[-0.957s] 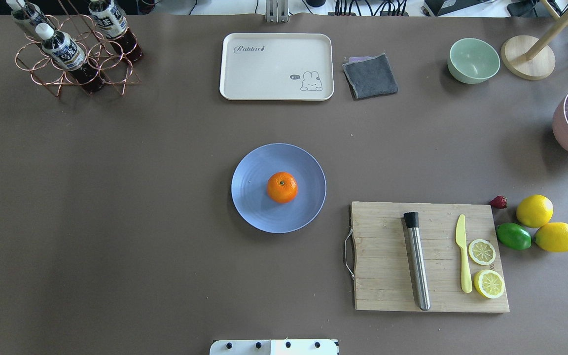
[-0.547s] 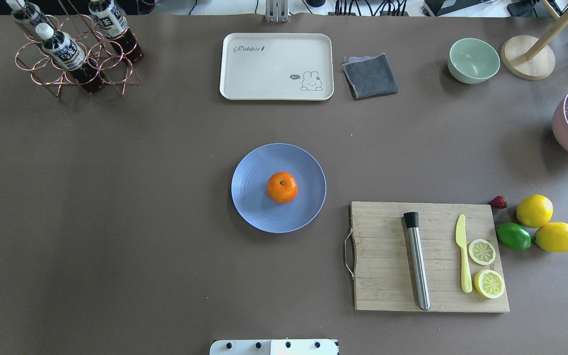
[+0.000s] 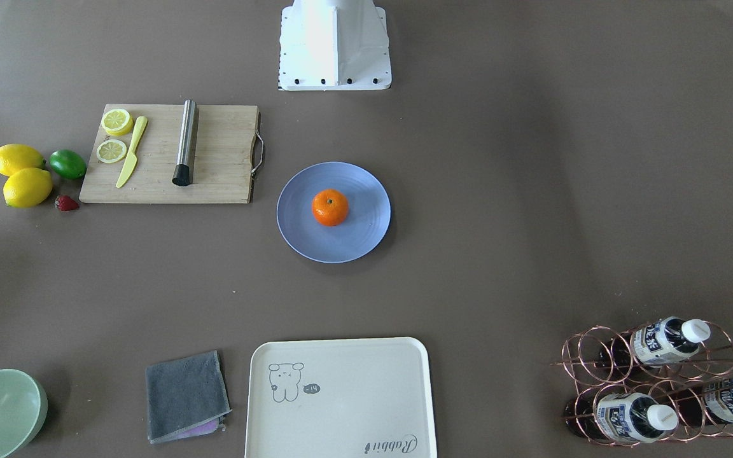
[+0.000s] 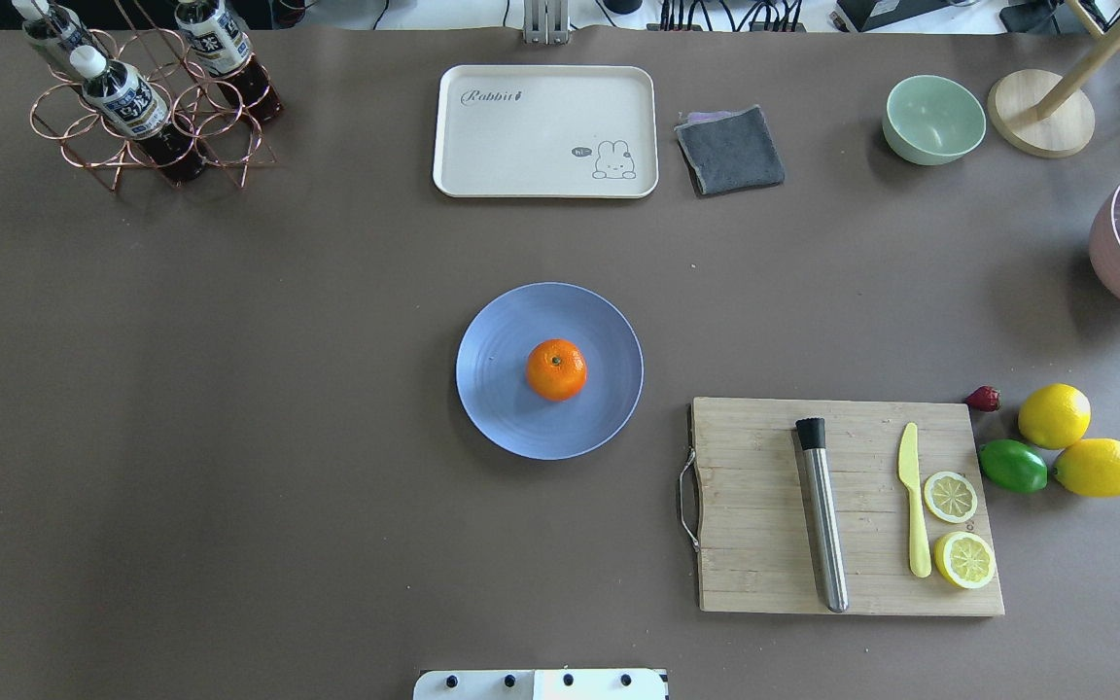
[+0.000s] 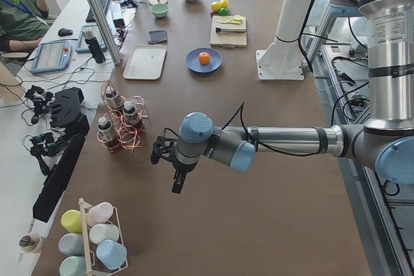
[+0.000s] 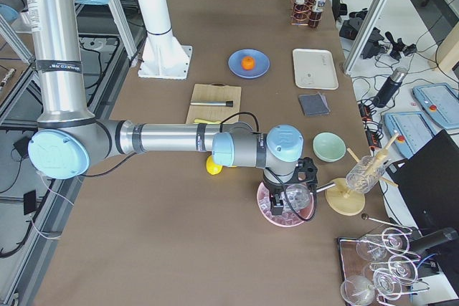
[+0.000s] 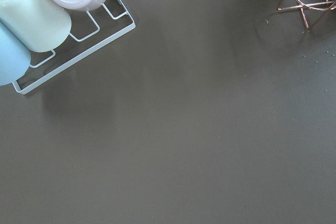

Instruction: Pick orange to plate

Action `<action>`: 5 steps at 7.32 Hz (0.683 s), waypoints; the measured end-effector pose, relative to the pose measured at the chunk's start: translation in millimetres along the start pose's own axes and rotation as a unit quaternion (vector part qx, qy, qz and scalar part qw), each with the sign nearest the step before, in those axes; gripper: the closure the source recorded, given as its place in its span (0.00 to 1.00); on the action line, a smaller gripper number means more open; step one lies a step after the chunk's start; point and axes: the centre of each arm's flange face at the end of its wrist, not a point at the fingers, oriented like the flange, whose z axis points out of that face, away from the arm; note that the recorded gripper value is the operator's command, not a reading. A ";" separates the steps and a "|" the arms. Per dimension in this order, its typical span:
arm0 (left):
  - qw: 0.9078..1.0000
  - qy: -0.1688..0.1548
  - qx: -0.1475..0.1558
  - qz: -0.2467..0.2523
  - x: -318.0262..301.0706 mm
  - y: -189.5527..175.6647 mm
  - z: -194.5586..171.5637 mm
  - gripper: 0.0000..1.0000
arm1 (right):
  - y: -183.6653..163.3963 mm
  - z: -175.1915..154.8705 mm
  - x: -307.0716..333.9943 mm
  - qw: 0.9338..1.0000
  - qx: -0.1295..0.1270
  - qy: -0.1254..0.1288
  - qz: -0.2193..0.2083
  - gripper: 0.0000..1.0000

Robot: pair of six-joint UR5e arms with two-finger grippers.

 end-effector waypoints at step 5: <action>1.000 0.000 0.000 0.000 -0.4 -0.7 0.1 0.02 | -5.8 -4.3 -4.0 1.000 0.004 -0.002 -0.004 0.00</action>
